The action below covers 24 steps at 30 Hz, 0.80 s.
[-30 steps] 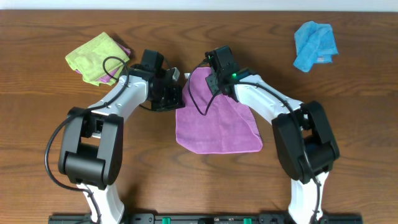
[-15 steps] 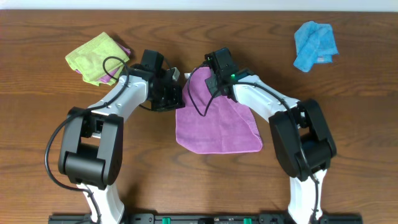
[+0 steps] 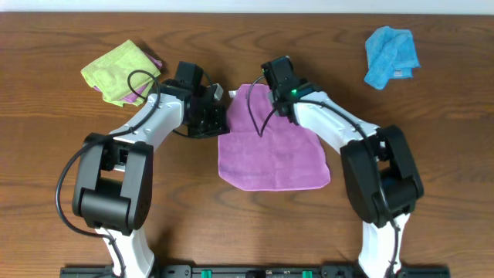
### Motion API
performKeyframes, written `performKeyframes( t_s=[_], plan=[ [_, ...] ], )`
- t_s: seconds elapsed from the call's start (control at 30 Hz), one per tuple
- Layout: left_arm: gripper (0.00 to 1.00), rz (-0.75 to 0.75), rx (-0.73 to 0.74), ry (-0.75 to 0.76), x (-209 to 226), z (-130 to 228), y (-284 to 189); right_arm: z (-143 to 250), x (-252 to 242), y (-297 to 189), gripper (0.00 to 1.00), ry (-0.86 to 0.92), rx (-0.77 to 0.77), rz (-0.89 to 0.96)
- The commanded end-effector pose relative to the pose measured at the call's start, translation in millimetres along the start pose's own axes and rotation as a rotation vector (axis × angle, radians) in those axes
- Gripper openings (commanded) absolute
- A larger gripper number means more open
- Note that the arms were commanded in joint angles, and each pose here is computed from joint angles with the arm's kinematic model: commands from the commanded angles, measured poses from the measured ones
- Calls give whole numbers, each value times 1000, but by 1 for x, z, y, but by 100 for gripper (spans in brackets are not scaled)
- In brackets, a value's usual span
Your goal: Fold the cloth
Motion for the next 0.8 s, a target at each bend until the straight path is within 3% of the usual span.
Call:
performKeyframes(
  t_s=[0.0, 0.2, 0.27, 0.3, 0.37, 0.6, 0.73, 0.77],
  plan=[
    [6, 6, 14, -9, 0, 3, 4, -14, -38, -6, 1, 80, -30, 115],
    [6, 6, 14, -8, 0, 3, 4, -5, -83, 7, 1, 140, 29, 198],
    [6, 6, 14, -9, 0, 3, 4, -1, -96, 11, 27, 164, 51, 216],
    [6, 6, 14, -9, 0, 3, 4, 1, -101, 12, 49, 176, 63, 223],
    [6, 6, 14, -9, 0, 3, 4, 5, -109, 14, 70, 193, 82, 233],
    [6, 7, 11, -16, 1, 3, 3, 10, -96, 6, 79, 174, 119, 154],
    [6, 29, -16, -47, 8, -4, -10, 3, -82, -19, 91, 261, 119, -2],
    [6, 48, -31, -61, 10, -6, -18, 1, -78, -29, 99, 285, 121, -54]
  ],
)
Point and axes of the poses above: each gripper's point midway between its finger pads, its own y axis out along the fingers, its own x axis along the line the jaws close on, z = x × y, the point moved 4 cm from there along -y, back along the fingers, and after that the axes turned 8 degrees about y, right-handed, at the moved point
